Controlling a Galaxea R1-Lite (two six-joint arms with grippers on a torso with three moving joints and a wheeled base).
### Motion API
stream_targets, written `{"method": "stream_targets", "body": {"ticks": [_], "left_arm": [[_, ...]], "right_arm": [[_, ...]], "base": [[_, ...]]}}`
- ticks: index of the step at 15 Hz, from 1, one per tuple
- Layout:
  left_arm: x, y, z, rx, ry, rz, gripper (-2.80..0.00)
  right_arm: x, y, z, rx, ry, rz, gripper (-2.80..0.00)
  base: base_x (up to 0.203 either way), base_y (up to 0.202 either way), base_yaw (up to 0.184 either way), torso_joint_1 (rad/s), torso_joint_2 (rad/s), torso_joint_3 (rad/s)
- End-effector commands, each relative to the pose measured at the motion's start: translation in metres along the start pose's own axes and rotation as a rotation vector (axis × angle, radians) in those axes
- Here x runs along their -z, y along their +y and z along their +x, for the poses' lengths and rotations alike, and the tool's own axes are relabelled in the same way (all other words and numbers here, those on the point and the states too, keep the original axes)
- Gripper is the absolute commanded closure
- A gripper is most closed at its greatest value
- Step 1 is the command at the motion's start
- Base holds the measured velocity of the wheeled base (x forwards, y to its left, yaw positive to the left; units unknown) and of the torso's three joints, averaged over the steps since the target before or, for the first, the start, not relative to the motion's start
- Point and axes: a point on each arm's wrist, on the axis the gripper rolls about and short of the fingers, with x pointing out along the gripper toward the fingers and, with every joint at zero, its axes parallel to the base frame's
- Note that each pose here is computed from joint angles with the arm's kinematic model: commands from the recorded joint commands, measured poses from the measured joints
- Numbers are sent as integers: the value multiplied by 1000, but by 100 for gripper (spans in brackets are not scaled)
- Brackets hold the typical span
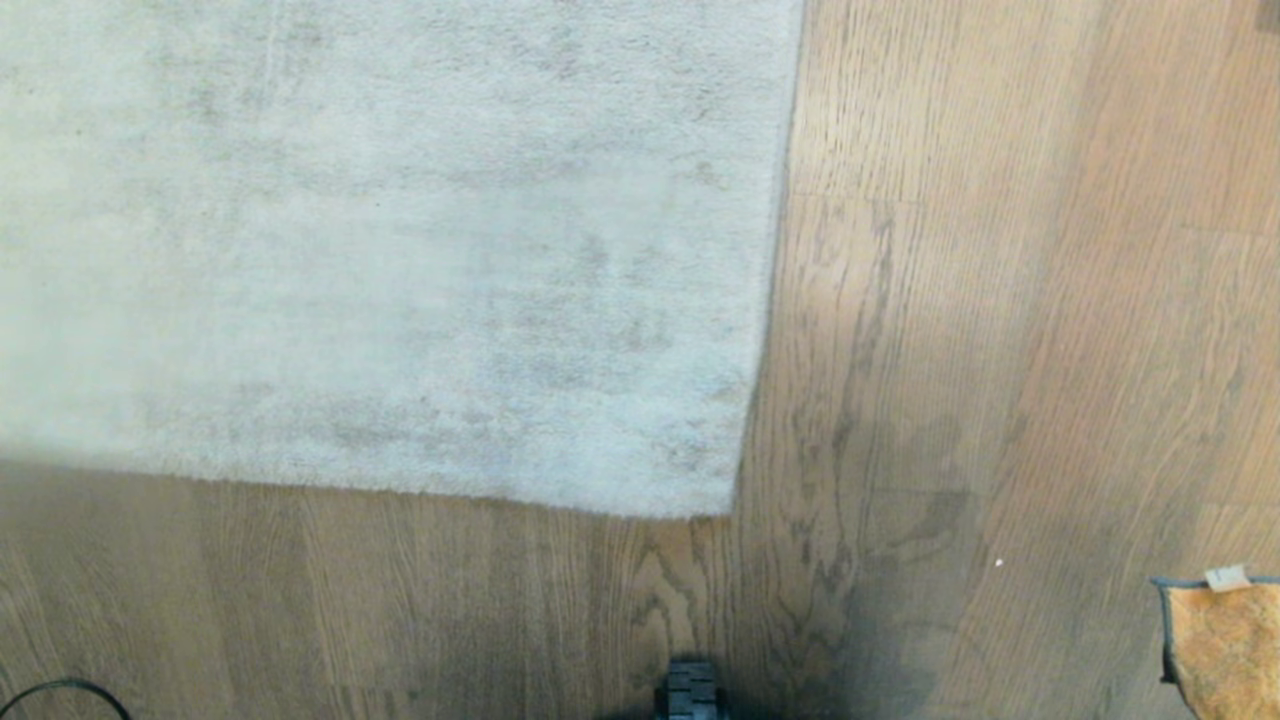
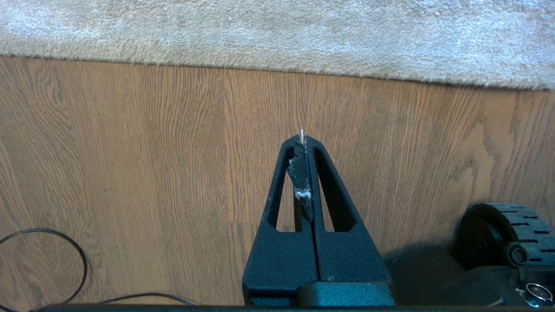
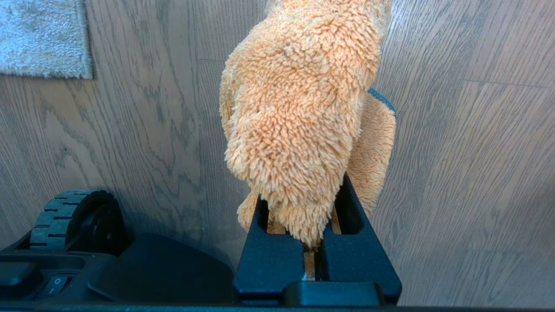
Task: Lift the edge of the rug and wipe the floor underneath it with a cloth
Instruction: Put down the rag
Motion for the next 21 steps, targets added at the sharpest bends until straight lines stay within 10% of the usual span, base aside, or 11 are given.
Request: {"method": "stream_targets", "body": {"ticks": [1,21], "left_arm": [[0,0,0,0,-1,-1,0],[0,0,0,0,0,-21,0]], "right_arm": [[0,0,0,0,1,-1,0],[0,0,0,0,1,-1,0]], "base": [[0,0,0,0,0,0],[0,-5,1,0,0,0]]}}
